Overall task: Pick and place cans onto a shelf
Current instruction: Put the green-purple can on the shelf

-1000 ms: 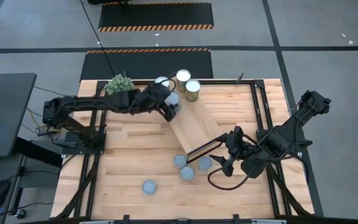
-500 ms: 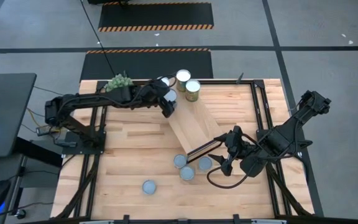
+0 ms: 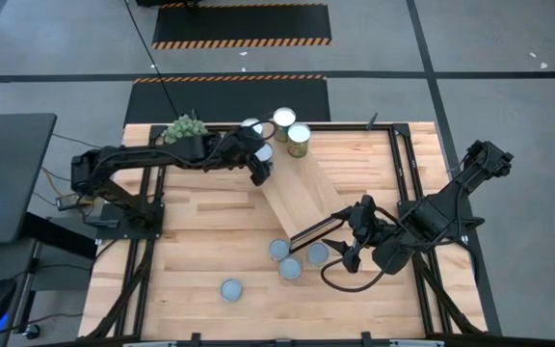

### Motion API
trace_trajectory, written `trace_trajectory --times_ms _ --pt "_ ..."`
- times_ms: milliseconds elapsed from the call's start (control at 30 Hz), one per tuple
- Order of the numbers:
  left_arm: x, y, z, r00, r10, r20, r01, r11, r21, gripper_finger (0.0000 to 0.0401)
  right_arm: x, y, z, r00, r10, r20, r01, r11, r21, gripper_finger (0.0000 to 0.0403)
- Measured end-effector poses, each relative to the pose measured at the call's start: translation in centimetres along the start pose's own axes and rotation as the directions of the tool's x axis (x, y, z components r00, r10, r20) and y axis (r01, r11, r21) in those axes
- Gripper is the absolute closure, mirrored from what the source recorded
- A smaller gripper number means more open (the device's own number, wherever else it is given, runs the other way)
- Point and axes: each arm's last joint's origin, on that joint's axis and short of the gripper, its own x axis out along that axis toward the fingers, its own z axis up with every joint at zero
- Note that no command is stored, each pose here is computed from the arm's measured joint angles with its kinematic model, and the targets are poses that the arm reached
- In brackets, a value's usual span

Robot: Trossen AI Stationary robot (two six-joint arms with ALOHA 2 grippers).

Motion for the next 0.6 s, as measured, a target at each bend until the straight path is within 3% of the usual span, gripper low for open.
trace_trajectory --times_ms 300,600 --pt "-1.5 -1.1 0.9 0.998 0.03 0.061 -0.034 0.996 0.08 0.001 0.0 0.1 0.1 1.0 0.004 0.004 -0.004 1.0 0.007 0.0056" --pt "-3.2 -1.3 3.0 0.982 0.106 0.156 -0.136 0.971 0.195 0.001 0.0 0.1 0.1 1.0 0.008 0.007 -0.008 1.0 0.013 0.0056"
